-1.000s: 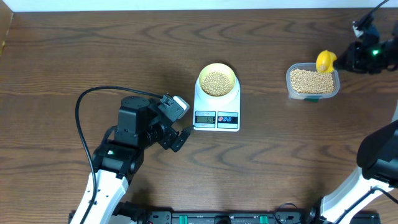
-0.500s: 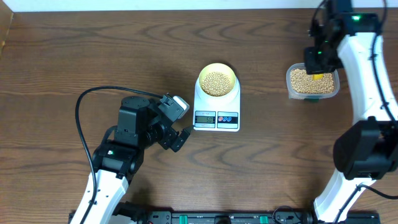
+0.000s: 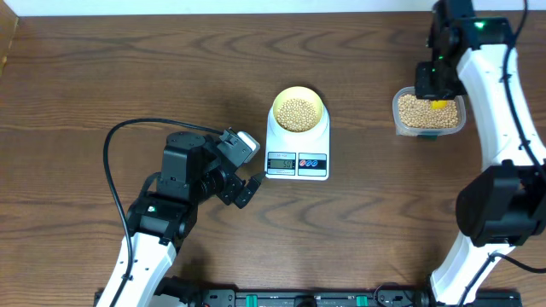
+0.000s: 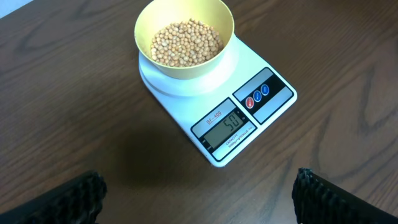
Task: Scoop item into bowl and weigh 50g on scale
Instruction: 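Lower the scoop into the tub to empty it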
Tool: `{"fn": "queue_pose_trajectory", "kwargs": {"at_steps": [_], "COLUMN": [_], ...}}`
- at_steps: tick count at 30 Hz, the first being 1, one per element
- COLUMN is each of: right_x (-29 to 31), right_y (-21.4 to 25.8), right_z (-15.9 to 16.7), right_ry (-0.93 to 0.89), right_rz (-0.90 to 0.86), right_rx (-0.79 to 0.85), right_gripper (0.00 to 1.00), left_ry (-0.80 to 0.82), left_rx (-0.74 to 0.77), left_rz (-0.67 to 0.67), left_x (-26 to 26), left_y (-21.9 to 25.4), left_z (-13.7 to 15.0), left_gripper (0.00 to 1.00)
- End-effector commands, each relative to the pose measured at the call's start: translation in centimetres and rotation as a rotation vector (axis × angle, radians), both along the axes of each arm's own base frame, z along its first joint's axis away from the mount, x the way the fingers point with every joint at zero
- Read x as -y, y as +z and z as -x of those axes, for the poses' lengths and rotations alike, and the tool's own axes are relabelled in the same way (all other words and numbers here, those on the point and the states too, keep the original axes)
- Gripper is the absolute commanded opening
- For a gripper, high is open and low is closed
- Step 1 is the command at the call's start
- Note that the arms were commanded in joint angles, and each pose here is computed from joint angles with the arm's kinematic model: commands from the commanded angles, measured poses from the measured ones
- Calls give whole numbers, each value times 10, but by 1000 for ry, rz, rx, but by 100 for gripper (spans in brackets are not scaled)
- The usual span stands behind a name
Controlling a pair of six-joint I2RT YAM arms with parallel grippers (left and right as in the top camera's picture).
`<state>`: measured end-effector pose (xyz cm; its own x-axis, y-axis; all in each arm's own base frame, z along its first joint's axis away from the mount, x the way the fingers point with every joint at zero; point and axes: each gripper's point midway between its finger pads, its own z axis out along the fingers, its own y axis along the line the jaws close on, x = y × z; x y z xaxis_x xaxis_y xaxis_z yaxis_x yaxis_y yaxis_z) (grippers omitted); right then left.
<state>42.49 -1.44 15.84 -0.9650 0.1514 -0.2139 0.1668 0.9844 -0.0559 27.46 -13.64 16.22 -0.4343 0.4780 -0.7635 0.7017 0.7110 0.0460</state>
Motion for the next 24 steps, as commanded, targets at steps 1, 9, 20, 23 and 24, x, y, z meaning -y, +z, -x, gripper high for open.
{"fn": "queue_pose_trajectory", "kwargs": {"at_steps": [1, 9, 20, 23, 24], "right_x": [-17, -7, -3, -2, -1], "right_y": [7, 4, -14, -12, -12], "right_z": [-2, 0, -18, -24, -26], "right_ry": [-121, -445, -725, -722, -722], "right_rz": [-216, -390, -479, -487, -489], "right_rx": [31, 6, 47, 77, 82], "right_gripper": [1, 1, 1, 1, 1], "left_ry": [-7, -6, -6, -7, -6], "left_rx": [16, 16, 15, 15, 15], "left_rz": [11, 11, 11, 11, 11], "left_x": [1, 1, 1, 1, 1], "left_y": [7, 7, 7, 7, 7], "left_z": [-1, -1, -1, -1, -1], "left_gripper": [97, 98, 98, 97, 98]}}
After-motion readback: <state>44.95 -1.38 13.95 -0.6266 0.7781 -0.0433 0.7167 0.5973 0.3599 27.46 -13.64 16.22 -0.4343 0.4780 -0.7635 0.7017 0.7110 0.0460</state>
